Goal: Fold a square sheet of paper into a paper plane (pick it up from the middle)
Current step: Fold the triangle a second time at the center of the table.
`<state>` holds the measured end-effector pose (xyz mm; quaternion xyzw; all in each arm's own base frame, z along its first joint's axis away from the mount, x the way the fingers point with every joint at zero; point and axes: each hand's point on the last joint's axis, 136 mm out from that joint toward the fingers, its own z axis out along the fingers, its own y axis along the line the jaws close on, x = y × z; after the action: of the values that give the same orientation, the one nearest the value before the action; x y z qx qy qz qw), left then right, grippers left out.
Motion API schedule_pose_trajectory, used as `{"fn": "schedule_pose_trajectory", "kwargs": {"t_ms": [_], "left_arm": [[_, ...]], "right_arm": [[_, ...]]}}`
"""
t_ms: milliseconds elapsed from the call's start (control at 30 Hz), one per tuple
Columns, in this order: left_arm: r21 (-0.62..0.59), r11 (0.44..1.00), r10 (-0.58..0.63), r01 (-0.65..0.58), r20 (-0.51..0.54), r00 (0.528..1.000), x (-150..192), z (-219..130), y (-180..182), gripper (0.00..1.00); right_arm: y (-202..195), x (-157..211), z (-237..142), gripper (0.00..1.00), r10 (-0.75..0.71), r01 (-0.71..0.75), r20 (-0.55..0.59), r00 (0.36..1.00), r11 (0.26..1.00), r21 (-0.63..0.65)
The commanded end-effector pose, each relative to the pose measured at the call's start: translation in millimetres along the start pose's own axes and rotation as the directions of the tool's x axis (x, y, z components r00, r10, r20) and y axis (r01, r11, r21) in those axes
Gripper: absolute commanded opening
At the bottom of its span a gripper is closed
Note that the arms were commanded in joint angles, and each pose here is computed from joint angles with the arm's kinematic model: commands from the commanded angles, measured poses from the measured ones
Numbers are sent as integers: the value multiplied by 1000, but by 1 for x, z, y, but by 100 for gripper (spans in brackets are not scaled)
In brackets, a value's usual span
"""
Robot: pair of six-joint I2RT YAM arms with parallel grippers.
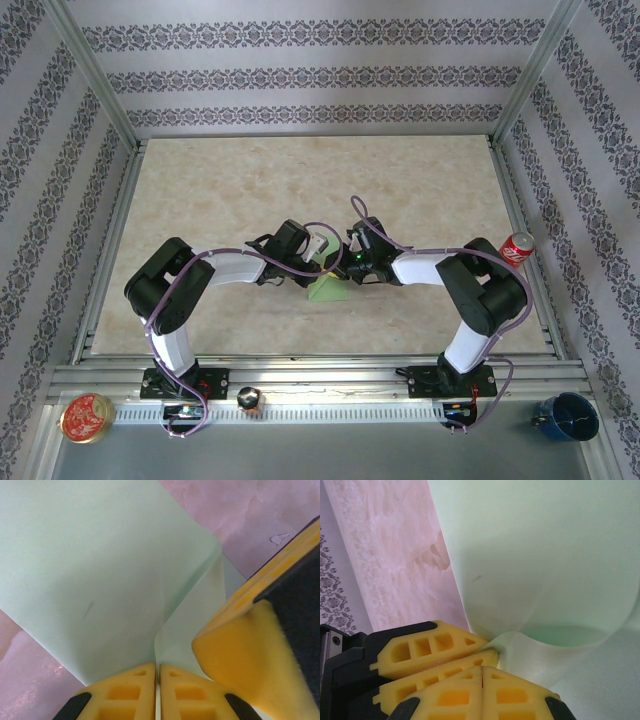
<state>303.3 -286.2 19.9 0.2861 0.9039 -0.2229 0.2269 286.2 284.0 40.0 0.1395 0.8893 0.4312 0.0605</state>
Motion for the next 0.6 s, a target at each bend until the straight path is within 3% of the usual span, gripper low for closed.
{"fn": "schedule_pose_trajectory", "kwargs": {"t_ms": [0, 333, 567], "left_arm": [[-5, 1000, -7, 6, -68, 998, 19, 9, 7, 10], [-6, 1000, -10, 10, -76, 997, 21, 11, 8, 10], [-6, 1000, -6, 5, -83, 997, 22, 12, 9, 10]], "right_arm": [[-4, 4, 5, 0, 12, -12, -19, 1000, 1000, -5], [-50, 12, 13, 0, 78, -75, -22, 997, 993, 93], [-38, 6, 4, 0, 71, -71, 4, 997, 995, 67]]}}
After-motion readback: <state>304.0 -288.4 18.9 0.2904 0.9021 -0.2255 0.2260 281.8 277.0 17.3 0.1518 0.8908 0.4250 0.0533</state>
